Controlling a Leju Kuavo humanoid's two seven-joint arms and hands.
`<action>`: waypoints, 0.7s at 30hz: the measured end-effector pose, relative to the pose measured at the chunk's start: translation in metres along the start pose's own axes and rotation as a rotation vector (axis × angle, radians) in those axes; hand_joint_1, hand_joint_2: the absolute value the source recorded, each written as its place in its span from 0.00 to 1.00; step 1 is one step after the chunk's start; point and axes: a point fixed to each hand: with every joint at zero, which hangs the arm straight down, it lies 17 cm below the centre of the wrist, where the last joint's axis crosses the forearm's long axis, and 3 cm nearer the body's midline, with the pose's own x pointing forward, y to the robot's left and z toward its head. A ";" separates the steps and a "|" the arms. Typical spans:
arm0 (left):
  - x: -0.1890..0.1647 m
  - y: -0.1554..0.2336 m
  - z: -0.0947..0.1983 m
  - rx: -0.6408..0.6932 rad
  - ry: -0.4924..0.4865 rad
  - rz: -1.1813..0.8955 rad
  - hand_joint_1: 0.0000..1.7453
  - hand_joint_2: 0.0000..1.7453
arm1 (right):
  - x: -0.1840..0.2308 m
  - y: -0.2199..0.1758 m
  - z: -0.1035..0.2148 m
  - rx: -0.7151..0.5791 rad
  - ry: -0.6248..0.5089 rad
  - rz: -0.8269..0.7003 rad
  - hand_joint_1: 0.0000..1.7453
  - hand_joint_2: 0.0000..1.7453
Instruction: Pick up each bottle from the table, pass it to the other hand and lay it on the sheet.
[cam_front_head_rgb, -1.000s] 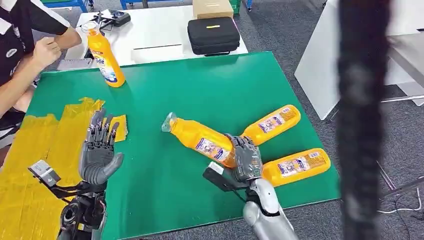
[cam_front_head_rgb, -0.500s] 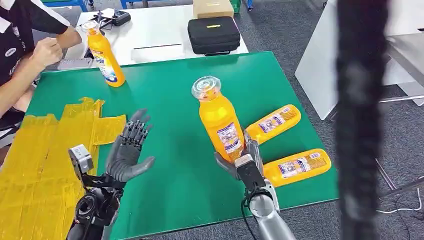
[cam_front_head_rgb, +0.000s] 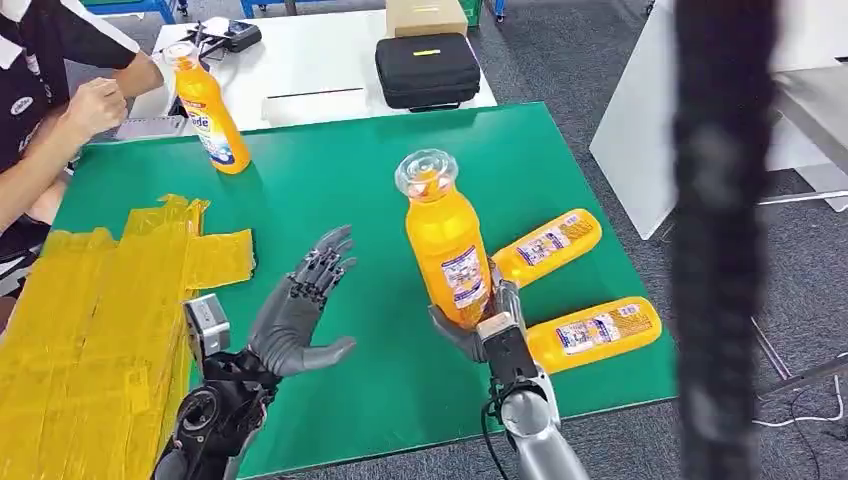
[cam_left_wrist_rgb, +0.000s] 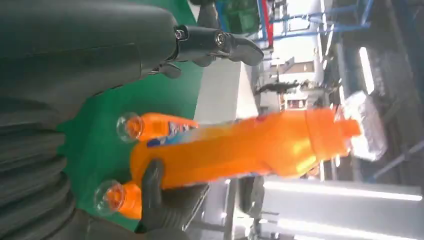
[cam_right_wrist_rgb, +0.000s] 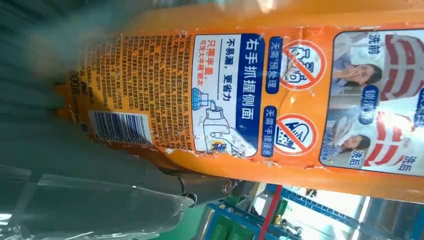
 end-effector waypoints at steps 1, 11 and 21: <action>0.001 -0.002 -0.004 -0.006 -0.002 0.001 0.00 1.00 | 0.002 0.003 -0.001 0.006 -0.006 -0.002 1.00 1.00; -0.004 -0.015 -0.022 -0.043 0.006 0.020 0.00 1.00 | 0.023 0.054 0.002 0.149 -0.070 0.041 1.00 1.00; -0.013 -0.006 -0.028 -0.026 0.028 0.023 0.00 1.00 | 0.042 0.104 0.021 0.319 -0.116 0.017 1.00 1.00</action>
